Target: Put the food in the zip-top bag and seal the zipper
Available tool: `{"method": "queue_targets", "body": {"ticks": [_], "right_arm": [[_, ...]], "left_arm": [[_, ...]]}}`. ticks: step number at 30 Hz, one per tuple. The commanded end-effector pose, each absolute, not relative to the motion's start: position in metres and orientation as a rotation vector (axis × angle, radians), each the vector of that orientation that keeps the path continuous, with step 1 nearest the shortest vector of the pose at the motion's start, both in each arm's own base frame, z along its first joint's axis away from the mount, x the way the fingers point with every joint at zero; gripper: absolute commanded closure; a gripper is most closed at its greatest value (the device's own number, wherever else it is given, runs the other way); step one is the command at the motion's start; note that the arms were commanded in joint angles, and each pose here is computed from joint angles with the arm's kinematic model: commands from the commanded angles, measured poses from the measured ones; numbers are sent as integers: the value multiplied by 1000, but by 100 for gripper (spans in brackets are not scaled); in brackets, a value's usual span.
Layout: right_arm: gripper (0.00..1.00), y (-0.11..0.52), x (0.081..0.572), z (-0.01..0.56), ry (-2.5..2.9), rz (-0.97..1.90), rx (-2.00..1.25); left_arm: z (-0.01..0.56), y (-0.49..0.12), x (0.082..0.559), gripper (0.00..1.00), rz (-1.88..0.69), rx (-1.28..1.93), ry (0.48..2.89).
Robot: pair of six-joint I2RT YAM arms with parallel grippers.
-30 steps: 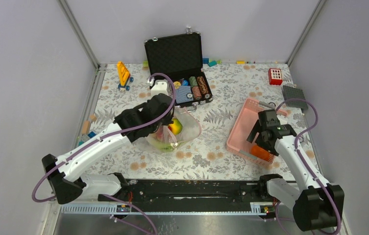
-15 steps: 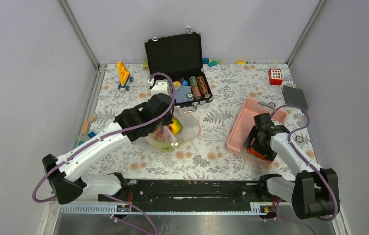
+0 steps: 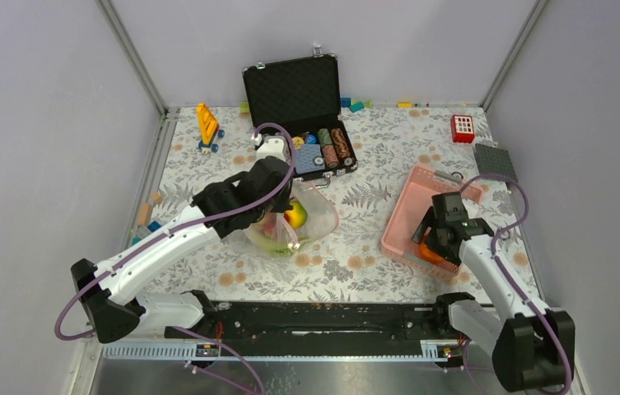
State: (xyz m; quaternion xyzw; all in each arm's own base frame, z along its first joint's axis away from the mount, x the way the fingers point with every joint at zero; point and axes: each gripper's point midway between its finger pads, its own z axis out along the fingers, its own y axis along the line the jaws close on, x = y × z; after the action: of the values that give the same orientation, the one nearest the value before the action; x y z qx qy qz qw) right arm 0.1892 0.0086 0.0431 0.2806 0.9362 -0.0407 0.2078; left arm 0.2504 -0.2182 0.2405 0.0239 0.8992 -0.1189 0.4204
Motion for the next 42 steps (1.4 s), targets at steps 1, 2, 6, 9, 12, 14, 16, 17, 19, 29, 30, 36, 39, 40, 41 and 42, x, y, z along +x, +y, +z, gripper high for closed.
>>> {"method": "queue_targets", "body": {"ticks": [1, 2, 6, 9, 12, 14, 16, 17, 19, 29, 30, 36, 39, 40, 41, 42], "right_arm": [[33, 12, 207, 81, 2486, -17, 678], [33, 14, 211, 93, 2447, 19, 635], [35, 29, 219, 133, 2318, 173, 492], [37, 58, 219, 162, 2248, 384, 355], [37, 81, 215, 185, 2203, 543, 238], [38, 94, 211, 198, 2184, 624, 160], [38, 108, 205, 212, 2157, 722, 73], [38, 117, 202, 220, 2137, 783, 27], [40, 136, 190, 239, 2083, 924, -96], [44, 169, 153, 280, 2051, 1185, -364], [44, 173, 151, 280, 2061, 1182, -394], [45, 209, 142, 299, 2017, 1244, -562], [45, 229, 150, 302, 1995, 1271, -600], [45, 237, 155, 300, 1999, 1271, -595], [45, 245, 161, 298, 2012, 1279, -571], [45, 253, 167, 295, 2023, 1284, -567]], "left_arm": [[250, -229, 255, 100, -363, 72, 2227], [249, -231, 255, 100, -367, 76, 2231], [248, -235, 254, 100, -382, 80, 2239], [248, -237, 253, 100, -396, 84, 2243], [248, -238, 253, 100, -405, 82, 2244], [248, -238, 253, 100, -406, 79, 2246], [247, -241, 252, 100, -420, 85, 2247], [247, -242, 252, 100, -429, 90, 2248], [247, -244, 252, 100, -438, 96, 2246], [244, -249, 254, 100, -491, 69, 2208], [246, -250, 254, 100, -503, 69, 2202], [248, -252, 252, 100, -532, 80, 2191], [250, -251, 250, 100, -535, 92, 2189], [250, -251, 250, 100, -539, 94, 2187], [252, -252, 250, 100, -545, 97, 2185], [252, -253, 249, 100, -551, 101, 2185]]}}
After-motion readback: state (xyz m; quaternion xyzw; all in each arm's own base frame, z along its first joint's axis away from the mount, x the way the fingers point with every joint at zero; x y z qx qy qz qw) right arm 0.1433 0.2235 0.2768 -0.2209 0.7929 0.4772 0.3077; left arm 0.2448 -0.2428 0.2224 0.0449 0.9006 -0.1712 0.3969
